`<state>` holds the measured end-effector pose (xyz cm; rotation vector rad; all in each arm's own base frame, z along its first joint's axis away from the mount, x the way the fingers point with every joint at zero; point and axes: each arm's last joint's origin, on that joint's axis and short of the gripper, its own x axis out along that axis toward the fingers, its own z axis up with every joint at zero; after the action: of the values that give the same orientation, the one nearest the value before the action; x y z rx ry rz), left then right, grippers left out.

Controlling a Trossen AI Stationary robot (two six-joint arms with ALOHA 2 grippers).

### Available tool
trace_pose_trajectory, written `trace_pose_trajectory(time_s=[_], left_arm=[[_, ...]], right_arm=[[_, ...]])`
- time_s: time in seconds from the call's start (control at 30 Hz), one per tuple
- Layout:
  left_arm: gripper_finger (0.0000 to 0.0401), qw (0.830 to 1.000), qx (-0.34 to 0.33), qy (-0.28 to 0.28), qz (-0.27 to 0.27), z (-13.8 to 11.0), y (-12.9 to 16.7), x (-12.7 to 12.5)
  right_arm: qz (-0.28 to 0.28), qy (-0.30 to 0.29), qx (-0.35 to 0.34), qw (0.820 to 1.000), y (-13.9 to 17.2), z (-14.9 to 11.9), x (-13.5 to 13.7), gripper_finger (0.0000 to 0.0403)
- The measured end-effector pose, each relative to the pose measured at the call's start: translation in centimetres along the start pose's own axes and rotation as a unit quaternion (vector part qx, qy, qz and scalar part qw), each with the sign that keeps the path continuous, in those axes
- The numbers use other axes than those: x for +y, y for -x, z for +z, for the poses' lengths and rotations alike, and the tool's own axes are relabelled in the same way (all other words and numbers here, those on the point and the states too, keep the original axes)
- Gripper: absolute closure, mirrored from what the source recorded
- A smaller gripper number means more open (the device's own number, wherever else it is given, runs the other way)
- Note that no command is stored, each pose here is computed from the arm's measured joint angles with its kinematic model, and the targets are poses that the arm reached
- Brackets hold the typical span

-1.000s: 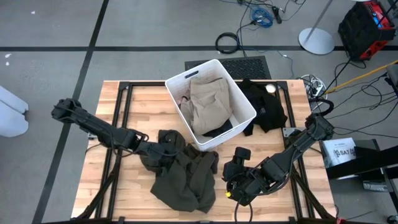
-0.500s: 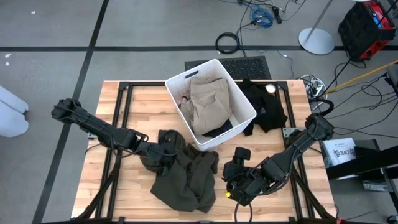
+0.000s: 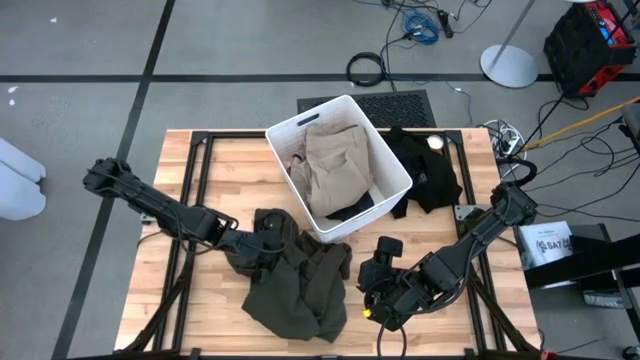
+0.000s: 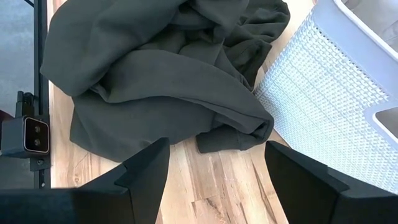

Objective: Sort clothes
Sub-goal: Put the folded gray jacket into the white laundry bin

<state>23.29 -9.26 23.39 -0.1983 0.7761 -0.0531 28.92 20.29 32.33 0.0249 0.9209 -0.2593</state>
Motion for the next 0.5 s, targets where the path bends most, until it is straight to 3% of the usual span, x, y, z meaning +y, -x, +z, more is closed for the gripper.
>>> trace_pose_trajectory(time_s=[0.3,0.4,0.5], left_arm=[[0.0127,0.999,0.026,0.005,0.021,-0.6,-0.2,0.3],[0.0102,1.0,0.014,-0.006,0.012,-0.1,-0.1,0.1],[0.0089,0.999,0.044,-0.018,-0.003,0.5,0.8,-0.2]], right_arm=[[0.0,0.0,0.0,1.0,0.0,0.0,0.0,0.0151],[0.0,0.0,0.0,1.0,0.0,0.0,0.0,0.0151],[0.0,0.0,0.0,1.0,0.0,0.0,0.0,0.0151]])
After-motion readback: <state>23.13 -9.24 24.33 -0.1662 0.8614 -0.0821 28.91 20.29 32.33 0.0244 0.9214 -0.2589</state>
